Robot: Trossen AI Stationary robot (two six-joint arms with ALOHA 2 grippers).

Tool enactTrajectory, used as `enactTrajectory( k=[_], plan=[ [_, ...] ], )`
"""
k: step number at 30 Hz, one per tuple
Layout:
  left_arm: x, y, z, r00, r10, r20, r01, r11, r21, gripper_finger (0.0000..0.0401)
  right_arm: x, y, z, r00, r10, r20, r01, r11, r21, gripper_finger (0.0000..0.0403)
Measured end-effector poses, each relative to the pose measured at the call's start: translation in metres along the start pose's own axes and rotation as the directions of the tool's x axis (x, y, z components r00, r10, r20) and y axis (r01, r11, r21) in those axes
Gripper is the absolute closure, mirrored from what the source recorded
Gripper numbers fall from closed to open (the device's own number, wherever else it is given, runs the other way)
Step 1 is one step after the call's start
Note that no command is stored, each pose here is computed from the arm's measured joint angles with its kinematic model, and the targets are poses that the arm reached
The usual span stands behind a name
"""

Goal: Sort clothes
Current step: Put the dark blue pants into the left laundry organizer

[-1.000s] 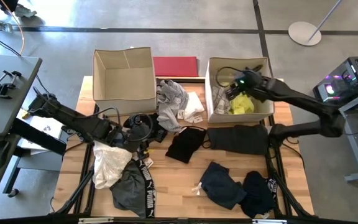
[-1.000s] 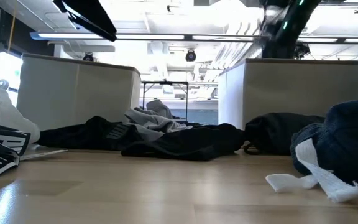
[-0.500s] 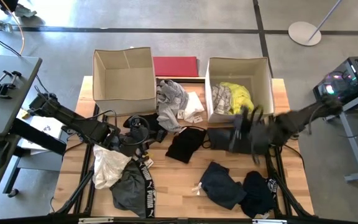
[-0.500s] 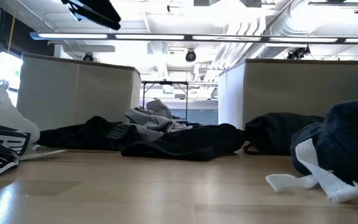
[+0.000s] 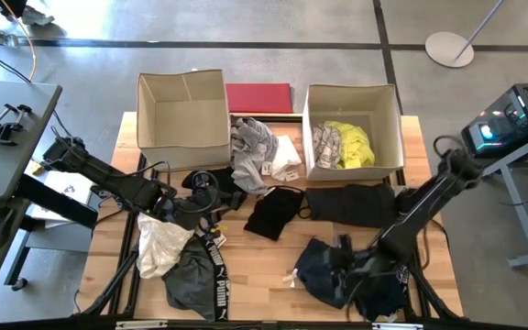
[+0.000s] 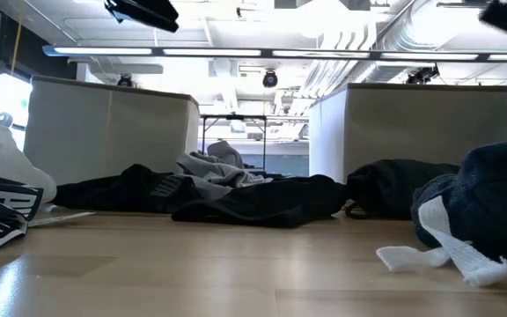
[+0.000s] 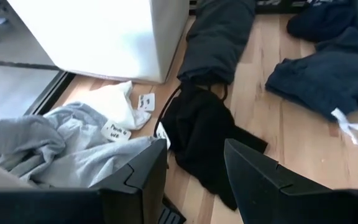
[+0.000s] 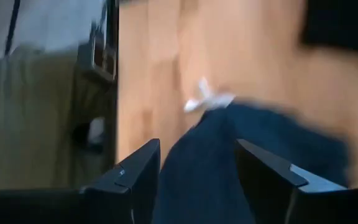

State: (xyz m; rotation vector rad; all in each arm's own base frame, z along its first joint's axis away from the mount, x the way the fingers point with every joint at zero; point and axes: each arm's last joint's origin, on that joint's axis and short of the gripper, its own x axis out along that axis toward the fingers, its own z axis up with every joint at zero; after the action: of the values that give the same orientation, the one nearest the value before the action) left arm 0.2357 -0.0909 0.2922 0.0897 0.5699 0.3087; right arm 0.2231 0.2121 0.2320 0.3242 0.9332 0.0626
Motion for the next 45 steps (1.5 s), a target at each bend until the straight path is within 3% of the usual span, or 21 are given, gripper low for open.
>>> enactTrajectory(
  k=[6, 11, 17, 23, 32, 34, 40, 45],
  plan=[
    [0.0, -0.002, 0.007, 0.998, -0.017, 0.056, 0.016, 1.0, 0.022, 0.0249, 0.041, 0.003, -0.017, 0.989, -0.013, -0.146, 0.021, 0.998, 0.054, 0.0158],
    [0.0, -0.002, 0.008, 0.998, -0.02, 0.066, 0.018, 0.999, 0.032, 0.0249, 0.062, -0.003, -0.029, 0.974, -0.105, -0.201, 0.087, 0.992, -0.096, 0.0115],
    [0.0, -0.002, 0.008, 0.998, -0.02, 0.066, 0.018, 0.999, 0.031, 0.0249, 0.087, -0.011, -0.043, 0.948, -0.235, -0.216, 0.169, 0.943, -0.288, 0.0119],
    [0.0, -0.002, 0.008, 0.998, -0.021, 0.066, 0.02, 1.0, 0.024, 0.0249, 0.105, -0.016, -0.053, 0.925, -0.304, -0.229, 0.197, 0.896, -0.398, 0.0182],
    [0.001, -0.006, 0.014, 0.991, -0.06, 0.116, 0.055, 0.997, 0.047, 0.0249, 0.093, -0.019, -0.046, 0.924, -0.363, -0.123, 0.287, 0.868, -0.406, 0.0379],
    [0.005, -0.01, 0.015, 0.988, -0.082, 0.13, 0.073, 0.995, 0.07, 0.0249, 0.089, -0.019, -0.044, 0.925, -0.365, -0.11, 0.294, 0.866, -0.404, 0.039],
    [0.023, -0.027, 0.014, 0.982, -0.128, 0.14, 0.104, 0.98, 0.17, 0.0249, 0.078, -0.018, -0.037, 0.931, -0.36, -0.063, 0.31, 0.869, -0.385, 0.0373],
    [0.044, -0.043, 0.01, 0.978, -0.151, 0.147, 0.112, 0.962, 0.248, 0.0249, 0.073, -0.017, -0.034, 0.935, -0.351, -0.046, 0.309, 0.872, -0.38, 0.0391]
  ],
)
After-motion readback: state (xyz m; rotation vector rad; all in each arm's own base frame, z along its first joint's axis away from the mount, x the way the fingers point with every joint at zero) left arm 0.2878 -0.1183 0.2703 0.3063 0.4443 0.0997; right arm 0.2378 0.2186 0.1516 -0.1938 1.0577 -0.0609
